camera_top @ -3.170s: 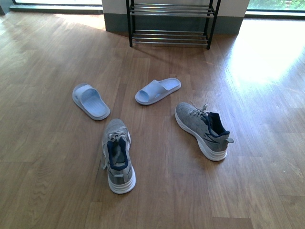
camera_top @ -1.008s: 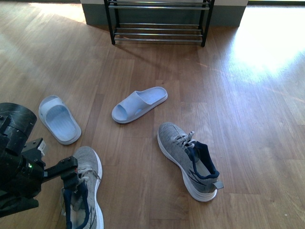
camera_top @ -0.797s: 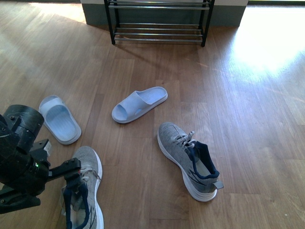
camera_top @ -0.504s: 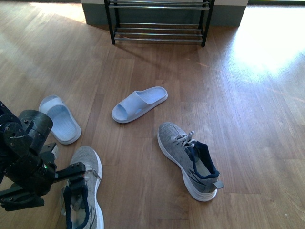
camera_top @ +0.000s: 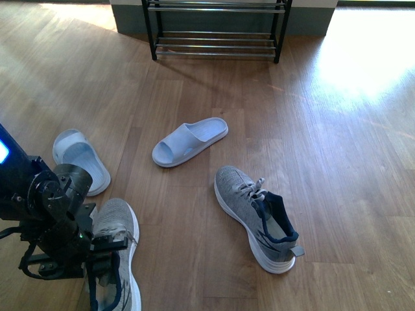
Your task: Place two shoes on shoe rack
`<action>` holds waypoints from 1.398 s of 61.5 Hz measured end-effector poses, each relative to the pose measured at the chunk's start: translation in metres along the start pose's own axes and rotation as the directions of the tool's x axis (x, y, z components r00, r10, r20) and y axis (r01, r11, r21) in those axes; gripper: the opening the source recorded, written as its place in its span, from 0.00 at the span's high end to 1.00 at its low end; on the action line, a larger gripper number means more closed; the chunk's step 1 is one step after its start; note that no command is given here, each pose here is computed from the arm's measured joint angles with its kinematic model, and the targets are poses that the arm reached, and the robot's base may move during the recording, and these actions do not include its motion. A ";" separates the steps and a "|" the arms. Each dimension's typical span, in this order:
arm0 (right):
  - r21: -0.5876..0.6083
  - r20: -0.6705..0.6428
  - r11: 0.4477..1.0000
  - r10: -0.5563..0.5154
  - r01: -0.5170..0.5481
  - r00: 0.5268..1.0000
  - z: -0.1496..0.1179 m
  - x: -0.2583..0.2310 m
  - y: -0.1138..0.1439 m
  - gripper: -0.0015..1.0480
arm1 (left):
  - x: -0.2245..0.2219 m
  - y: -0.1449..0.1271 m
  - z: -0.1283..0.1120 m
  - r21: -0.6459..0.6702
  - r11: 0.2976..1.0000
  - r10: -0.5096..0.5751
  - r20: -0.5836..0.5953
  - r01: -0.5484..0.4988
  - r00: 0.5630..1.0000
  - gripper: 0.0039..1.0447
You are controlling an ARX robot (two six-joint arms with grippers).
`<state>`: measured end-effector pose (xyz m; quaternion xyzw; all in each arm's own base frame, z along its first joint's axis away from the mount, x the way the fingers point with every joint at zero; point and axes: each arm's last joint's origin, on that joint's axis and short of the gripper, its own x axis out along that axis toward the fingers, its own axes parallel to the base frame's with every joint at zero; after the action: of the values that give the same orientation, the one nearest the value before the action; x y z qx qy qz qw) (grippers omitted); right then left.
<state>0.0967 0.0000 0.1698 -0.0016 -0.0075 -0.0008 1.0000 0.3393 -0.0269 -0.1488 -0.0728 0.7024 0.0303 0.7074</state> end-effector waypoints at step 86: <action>0.000 0.000 1.000 0.000 0.000 1.000 0.000 0.000 0.000 0.09 | -0.276 0.026 -0.167 -0.243 0.958 0.285 0.765 -0.151 0.577 0.99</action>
<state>0.0967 0.0000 0.1698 -0.0016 -0.0075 -0.0008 1.0000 0.1670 -0.0095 0.1243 -0.0182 0.3149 0.1995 0.9278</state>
